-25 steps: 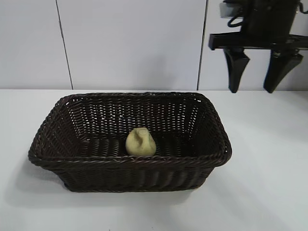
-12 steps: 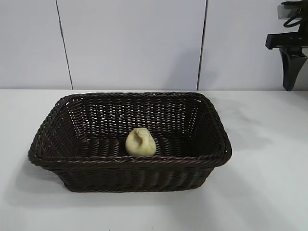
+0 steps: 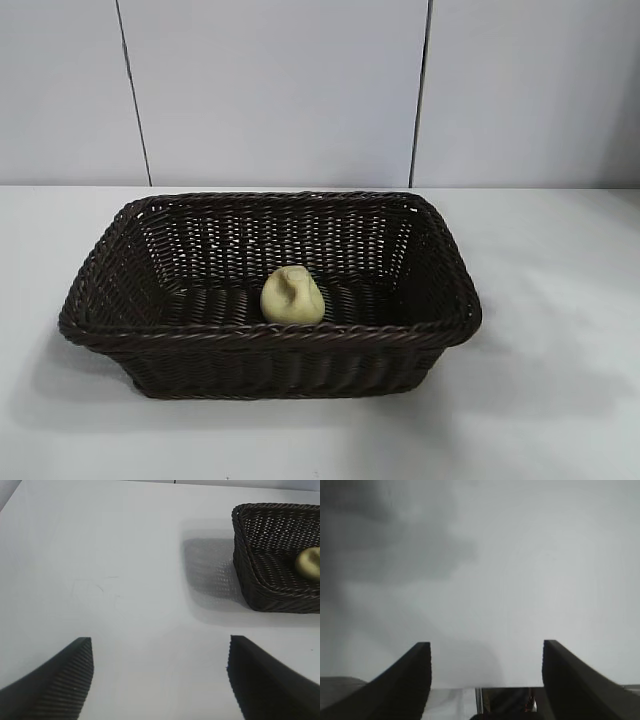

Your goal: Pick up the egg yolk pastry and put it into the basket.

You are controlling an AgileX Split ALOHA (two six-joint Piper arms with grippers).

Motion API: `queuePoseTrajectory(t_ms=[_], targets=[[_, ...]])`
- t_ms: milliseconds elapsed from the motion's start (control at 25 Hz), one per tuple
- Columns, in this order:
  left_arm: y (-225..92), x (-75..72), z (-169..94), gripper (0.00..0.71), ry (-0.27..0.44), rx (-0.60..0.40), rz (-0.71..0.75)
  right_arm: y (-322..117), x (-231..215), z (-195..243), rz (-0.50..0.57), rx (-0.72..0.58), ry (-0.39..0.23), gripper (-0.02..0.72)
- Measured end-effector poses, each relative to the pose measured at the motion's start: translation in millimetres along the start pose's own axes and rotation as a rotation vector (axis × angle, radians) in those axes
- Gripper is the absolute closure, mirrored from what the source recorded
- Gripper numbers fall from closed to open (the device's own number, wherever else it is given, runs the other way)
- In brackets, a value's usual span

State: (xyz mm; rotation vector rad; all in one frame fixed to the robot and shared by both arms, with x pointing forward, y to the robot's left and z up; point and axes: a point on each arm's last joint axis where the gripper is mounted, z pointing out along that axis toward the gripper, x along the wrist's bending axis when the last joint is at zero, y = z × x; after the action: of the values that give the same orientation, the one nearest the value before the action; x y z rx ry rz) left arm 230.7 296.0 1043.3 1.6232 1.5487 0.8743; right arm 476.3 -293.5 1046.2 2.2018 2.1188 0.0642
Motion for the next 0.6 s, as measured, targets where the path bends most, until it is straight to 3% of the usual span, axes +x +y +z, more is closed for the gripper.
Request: queuePoseTrajectory(t_ms=[200, 600], targets=[[0.0, 0.0, 0.0, 0.17, 0.0, 0.0, 0.0, -60.1, -4.2, 2.0, 0.001, -0.035, 0.003, 0.237], [0.0, 0.0, 0.0, 0.17, 0.0, 0.0, 0.0, -147.5, -9.3, 20.0, 0.005, -0.299, 0.027, 0.237]])
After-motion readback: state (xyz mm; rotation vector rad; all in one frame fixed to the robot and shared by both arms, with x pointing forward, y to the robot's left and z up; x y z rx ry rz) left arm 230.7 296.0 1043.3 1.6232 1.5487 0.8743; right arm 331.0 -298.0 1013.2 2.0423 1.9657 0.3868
